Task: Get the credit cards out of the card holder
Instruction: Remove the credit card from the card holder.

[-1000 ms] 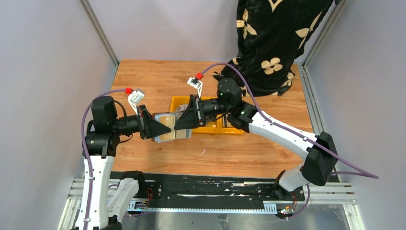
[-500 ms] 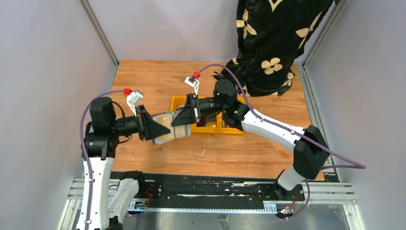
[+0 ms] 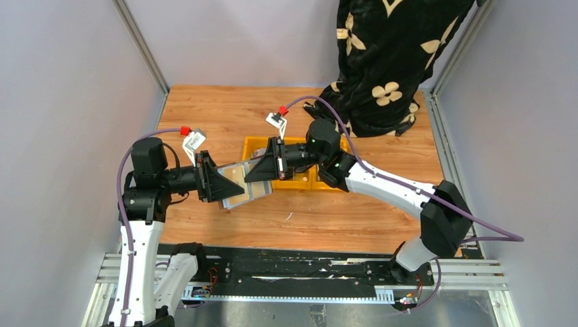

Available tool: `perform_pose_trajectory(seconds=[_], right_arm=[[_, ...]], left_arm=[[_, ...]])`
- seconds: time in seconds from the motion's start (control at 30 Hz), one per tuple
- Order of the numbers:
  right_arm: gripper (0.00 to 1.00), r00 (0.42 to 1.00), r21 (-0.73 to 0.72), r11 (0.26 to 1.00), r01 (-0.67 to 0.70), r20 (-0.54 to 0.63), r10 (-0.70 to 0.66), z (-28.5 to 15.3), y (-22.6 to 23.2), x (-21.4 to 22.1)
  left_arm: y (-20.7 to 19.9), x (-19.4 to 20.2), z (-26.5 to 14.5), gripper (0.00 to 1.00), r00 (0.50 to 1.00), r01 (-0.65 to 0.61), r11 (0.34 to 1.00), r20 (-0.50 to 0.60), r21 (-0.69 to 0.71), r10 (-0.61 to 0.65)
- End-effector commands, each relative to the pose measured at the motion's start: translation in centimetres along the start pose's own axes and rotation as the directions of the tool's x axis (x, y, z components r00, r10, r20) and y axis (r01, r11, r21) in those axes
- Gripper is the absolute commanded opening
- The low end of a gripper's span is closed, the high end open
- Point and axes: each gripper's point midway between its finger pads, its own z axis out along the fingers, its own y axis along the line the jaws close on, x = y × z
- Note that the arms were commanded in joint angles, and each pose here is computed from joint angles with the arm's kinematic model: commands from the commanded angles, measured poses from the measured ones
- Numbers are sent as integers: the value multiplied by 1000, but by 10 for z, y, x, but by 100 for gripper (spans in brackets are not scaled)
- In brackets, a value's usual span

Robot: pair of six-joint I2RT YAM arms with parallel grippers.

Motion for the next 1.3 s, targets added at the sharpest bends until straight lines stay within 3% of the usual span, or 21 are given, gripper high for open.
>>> perform_pose_trajectory(seconds=[0.0, 0.1, 0.2, 0.6, 0.73, 0.77, 0.87, 0.97, 1.1, 1.27], right_arm=[[0, 999, 30, 999, 35, 35, -36, -1, -6, 6], [0, 998, 30, 999, 45, 49, -47, -9, -4, 7], [0, 996, 34, 998, 57, 61, -59, -16, -2, 7], [0, 993, 48, 995, 85, 77, -89, -26, 5, 9], [0, 992, 8, 996, 86, 94, -87, -24, 15, 5], [4, 992, -2, 996, 84, 98, -83, -24, 18, 4], [32, 992, -41, 996, 75, 109, -70, -19, 25, 3], [38, 992, -73, 995, 74, 110, -65, -12, 29, 3], [34, 994, -98, 993, 63, 91, -54, -3, 31, 6], [7, 995, -135, 990, 51, 89, -39, -3, 34, 7]], left_arm=[[-37, 7, -4, 36, 999, -19, 981, -39, 194, 28], [-38, 8, -4, 32, 999, -14, 980, -42, 199, 22], [-38, 8, -4, 21, 999, -10, 980, -42, 198, 19], [-37, 6, -4, 17, 999, 1, 984, -40, 178, 6], [-34, 6, -3, 9, 999, -6, 988, -33, 157, 11], [-33, 6, -3, 7, 999, -4, 988, -32, 153, 9], [-31, 5, -2, 1, 1000, -5, 991, -28, 136, 9], [-30, 4, -2, 1, 1000, -6, 991, -27, 130, 9], [-32, 2, -2, 1, 1000, -8, 992, -25, 129, 12], [-35, -1, -3, 5, 1000, -16, 992, -22, 129, 18]])
